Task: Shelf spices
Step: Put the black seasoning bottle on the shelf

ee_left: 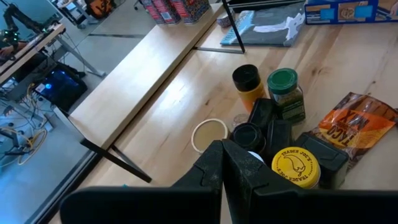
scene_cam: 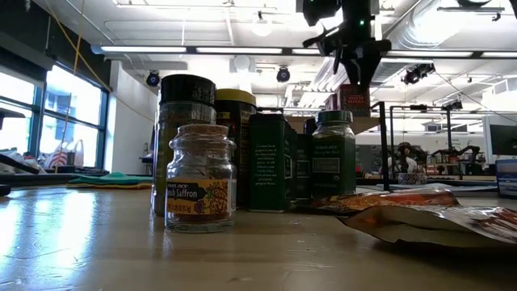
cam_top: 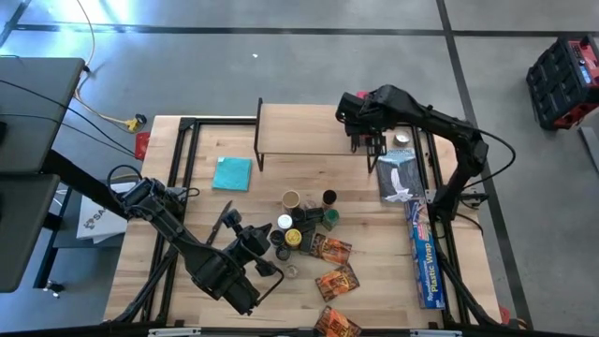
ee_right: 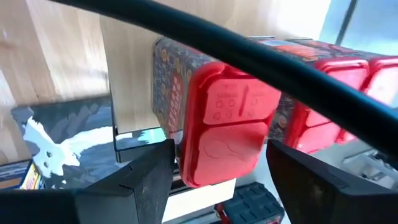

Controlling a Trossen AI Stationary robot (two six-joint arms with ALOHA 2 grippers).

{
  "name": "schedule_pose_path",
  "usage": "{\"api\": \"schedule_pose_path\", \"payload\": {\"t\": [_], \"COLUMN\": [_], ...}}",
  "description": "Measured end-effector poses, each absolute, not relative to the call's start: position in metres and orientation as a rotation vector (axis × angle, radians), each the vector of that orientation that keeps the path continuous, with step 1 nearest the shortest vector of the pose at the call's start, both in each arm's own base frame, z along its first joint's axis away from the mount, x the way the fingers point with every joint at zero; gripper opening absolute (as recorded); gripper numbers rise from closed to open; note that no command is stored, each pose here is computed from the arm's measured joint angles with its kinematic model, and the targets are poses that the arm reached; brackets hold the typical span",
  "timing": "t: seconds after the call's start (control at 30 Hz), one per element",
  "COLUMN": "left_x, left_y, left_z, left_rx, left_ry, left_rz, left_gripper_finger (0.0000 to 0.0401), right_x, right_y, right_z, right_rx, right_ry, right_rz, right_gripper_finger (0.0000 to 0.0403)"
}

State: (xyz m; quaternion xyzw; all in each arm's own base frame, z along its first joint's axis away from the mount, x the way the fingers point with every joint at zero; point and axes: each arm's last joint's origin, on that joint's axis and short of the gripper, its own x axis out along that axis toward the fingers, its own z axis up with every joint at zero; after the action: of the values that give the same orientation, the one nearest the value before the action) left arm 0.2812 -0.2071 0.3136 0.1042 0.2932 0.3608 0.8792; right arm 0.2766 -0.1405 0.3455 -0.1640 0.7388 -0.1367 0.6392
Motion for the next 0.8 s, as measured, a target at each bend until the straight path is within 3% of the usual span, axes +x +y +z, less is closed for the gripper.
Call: {"api": "schedule_pose_path", "payload": {"t": [0.27, 0.5, 0.8], "left_x": [0.282, 0.281, 0.27], "left_y": [-0.207, -0.206, -0.184], "left_z": [0.314, 0.315, 0.342], "left_rx": [0.207, 0.195, 0.198], "left_ry": [0.608, 0.606, 0.609], "left_rz": [0.751, 0.758, 0.756], "left_gripper_finger": [0.0, 0.0, 0.0], "right_x": [0.255, 0.234, 0.223], "right_y": [-0.12, -0.083, 0.019], "right_z": [0.378, 0.407, 0.408], "right_rx": [-0.444, -0.288, -0.246], "right_ry": [1.573, 1.335, 0.953], "right_rz": [-0.433, -0.541, -0.319], "right_gripper_finger": [0.0248, 0.0248, 0.0248]}}
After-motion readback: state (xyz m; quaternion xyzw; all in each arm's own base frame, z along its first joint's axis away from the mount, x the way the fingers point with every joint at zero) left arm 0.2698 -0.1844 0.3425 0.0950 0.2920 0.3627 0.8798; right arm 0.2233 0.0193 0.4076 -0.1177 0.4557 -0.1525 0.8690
